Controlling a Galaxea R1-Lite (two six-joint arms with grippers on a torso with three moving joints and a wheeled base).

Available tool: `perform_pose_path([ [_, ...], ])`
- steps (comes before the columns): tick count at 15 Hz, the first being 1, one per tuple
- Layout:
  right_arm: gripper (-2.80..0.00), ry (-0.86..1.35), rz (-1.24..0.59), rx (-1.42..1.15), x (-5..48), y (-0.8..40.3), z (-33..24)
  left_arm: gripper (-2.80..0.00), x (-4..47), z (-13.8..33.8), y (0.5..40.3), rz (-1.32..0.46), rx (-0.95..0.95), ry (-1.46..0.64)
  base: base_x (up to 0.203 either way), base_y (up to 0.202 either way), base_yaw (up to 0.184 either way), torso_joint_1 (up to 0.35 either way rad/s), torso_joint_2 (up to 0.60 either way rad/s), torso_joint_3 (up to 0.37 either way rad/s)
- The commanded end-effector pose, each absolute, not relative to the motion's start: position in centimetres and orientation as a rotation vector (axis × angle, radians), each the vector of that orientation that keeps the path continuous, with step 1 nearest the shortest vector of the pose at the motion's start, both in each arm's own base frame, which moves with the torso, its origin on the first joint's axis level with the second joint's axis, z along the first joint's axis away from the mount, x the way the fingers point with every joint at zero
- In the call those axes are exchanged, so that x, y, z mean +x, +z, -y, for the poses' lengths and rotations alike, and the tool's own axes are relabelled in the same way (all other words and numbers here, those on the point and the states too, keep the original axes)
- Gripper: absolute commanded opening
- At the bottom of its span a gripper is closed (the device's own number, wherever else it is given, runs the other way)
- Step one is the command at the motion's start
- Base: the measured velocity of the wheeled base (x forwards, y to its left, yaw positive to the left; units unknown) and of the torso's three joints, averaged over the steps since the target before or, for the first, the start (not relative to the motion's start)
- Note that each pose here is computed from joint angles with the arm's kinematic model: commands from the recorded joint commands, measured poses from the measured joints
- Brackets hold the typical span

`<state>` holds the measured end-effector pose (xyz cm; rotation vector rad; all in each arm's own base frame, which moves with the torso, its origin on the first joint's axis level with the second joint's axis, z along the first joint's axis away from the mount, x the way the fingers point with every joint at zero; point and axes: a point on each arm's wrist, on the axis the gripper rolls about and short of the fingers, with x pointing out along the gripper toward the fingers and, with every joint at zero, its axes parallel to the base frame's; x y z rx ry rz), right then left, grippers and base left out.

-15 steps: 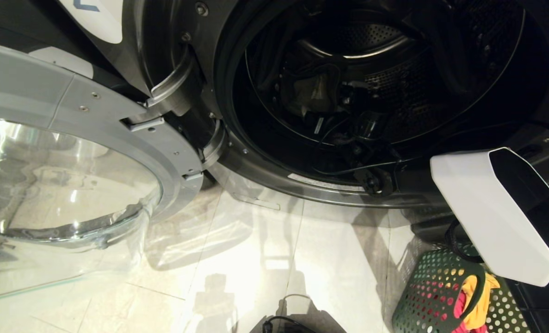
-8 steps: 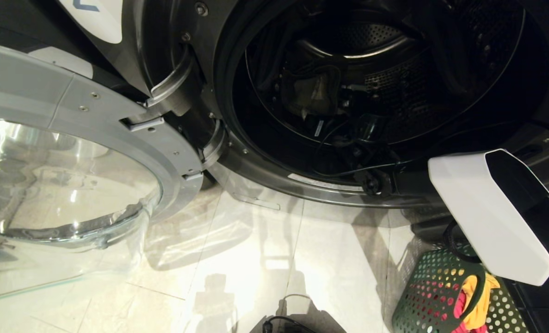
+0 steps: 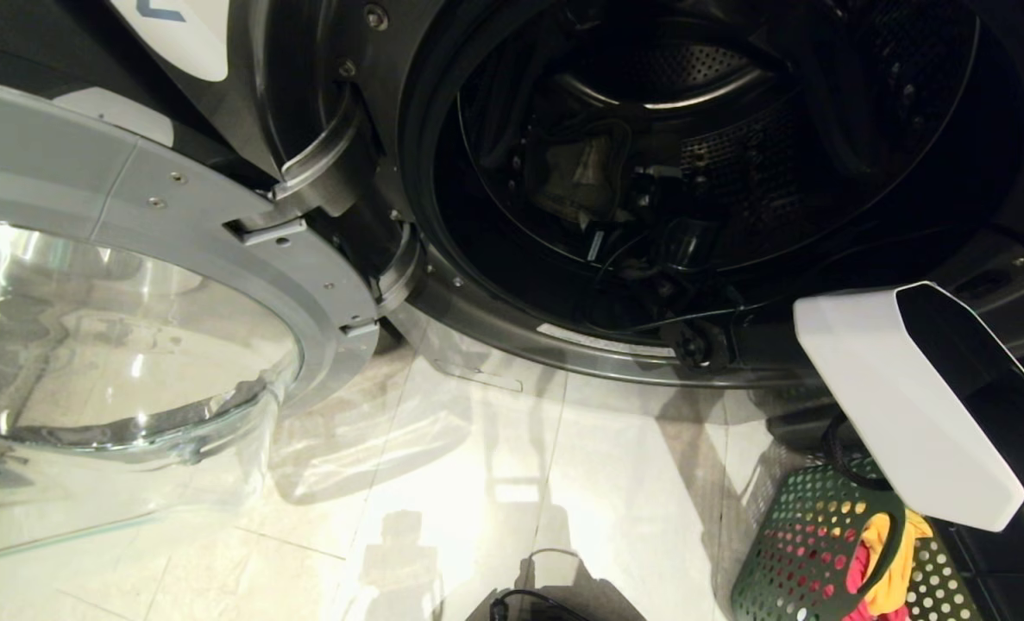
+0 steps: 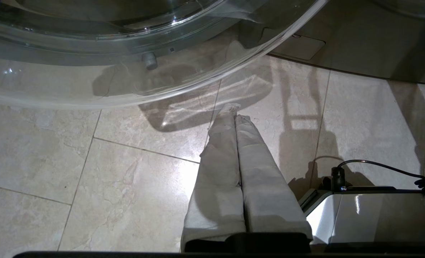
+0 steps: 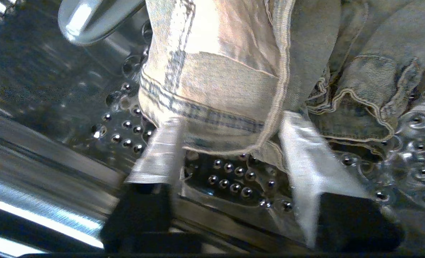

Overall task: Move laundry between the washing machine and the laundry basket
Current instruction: Pick a cloth and place it into the basket

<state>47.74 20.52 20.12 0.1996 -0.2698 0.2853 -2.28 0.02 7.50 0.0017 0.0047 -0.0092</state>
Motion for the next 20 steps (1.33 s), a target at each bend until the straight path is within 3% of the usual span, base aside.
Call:
perform_pose_path([
  [1, -2.8, 0.282, 0.271, 0.201, 47.9, 20.0, -20.4, -2.8, -2.3, 0.0, 7.5, -0.006, 0.002, -0.009, 0.0, 0.0, 0.0, 0.0, 0.0, 0.0],
  [20, -2.8, 0.263, 0.307, 0.205, 47.5, 21.6, -19.6, -2.8, -2.3, 0.0, 7.5, -0.006, 0.003, -0.009, 0.0, 0.0, 0.0, 0.0, 0.0, 0.0],
])
